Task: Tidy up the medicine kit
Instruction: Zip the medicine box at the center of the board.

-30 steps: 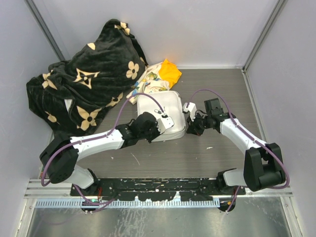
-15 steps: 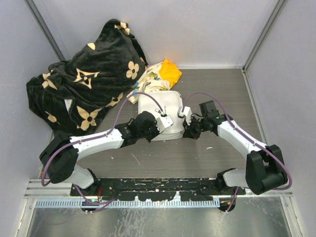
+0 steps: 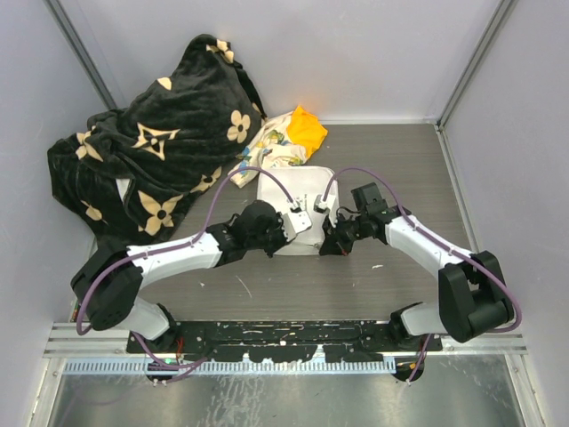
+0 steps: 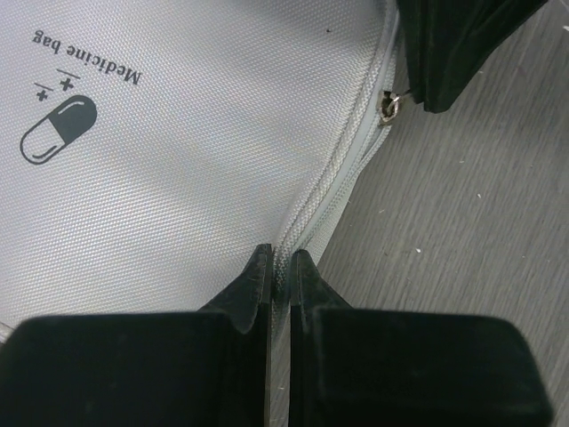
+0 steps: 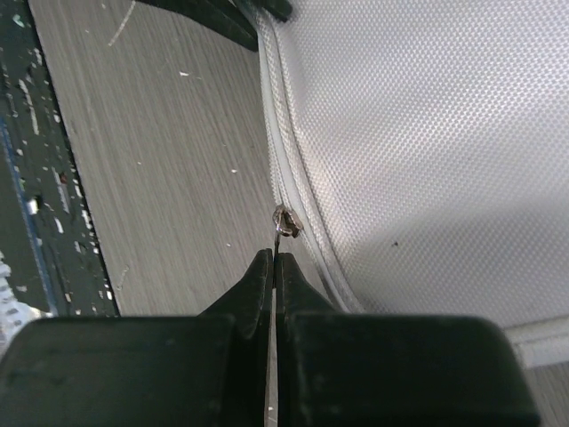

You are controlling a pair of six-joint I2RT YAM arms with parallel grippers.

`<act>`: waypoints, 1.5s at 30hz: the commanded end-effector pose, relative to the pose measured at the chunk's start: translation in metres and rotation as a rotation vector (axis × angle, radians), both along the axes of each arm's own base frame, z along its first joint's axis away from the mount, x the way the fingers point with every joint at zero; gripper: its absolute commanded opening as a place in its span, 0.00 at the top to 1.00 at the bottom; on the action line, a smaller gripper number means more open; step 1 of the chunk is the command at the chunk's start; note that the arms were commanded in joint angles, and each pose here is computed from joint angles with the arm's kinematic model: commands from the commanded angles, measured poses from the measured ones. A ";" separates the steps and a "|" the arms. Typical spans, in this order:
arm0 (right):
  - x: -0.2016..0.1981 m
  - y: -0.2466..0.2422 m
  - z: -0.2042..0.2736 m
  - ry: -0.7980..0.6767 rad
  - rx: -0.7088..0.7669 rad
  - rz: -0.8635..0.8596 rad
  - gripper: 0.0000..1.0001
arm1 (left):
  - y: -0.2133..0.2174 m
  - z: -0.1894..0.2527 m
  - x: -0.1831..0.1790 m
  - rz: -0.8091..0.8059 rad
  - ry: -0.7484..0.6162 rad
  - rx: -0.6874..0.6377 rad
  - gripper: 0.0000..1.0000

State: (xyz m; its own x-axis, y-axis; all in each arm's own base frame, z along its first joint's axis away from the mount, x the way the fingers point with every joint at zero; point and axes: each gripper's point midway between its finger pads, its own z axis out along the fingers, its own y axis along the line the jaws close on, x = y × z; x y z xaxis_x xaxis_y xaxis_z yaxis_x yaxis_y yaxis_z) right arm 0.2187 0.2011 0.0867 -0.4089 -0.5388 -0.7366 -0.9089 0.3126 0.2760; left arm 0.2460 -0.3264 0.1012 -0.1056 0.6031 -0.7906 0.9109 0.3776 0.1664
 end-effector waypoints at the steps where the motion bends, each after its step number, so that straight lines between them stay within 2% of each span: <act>1: -0.016 0.037 0.045 0.066 0.247 0.115 0.99 | -0.009 -0.012 -0.032 -0.146 0.097 -0.050 1.00; 3: -0.008 0.032 0.044 0.063 0.248 0.089 0.99 | -0.010 -0.006 -0.040 -0.196 0.097 -0.069 0.98; 6: 0.005 0.016 0.043 0.043 0.244 0.042 0.99 | -0.008 0.007 -0.044 -0.241 0.100 -0.096 0.86; 10: 0.009 0.000 0.038 0.030 0.204 0.029 0.99 | 0.002 0.026 -0.049 -0.301 0.109 -0.112 0.56; 14: 0.007 -0.009 0.034 0.034 0.169 0.034 0.99 | 0.017 0.049 -0.047 -0.329 0.119 -0.115 0.19; 15: 0.006 -0.011 0.033 0.034 0.162 0.034 0.99 | 0.021 0.055 -0.043 -0.322 0.115 -0.118 0.17; 19: 0.006 -0.016 0.033 0.026 0.150 0.030 0.99 | 0.047 0.061 -0.035 -0.348 0.080 -0.045 0.15; 24: 0.005 -0.020 0.035 0.033 0.135 0.030 0.99 | 0.076 0.042 -0.017 -0.496 -0.150 0.184 0.14; 29: 0.006 -0.027 0.033 0.051 0.117 0.022 0.99 | 0.066 0.037 0.006 -0.608 -0.332 0.248 0.13; 34: 0.007 -0.039 0.032 0.057 0.090 0.010 0.99 | 0.052 0.030 0.037 -0.634 -0.412 0.300 0.13; 40: 0.014 -0.056 0.033 0.055 0.059 -0.014 0.99 | 0.032 0.022 0.052 -0.651 -0.449 0.311 0.24; 45: 0.022 -0.070 0.035 0.049 0.039 -0.033 0.99 | 0.018 0.019 0.050 -0.632 -0.438 0.318 0.38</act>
State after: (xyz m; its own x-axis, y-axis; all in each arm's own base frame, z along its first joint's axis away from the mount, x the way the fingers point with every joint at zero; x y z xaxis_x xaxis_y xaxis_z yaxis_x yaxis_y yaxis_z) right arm 0.2335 0.1330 0.1008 -0.5030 -0.5100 -0.6978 -0.8615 0.3610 0.3571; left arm 0.2812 -0.2884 0.1017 0.5751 0.6616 -0.4812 0.8019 -0.3394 0.4917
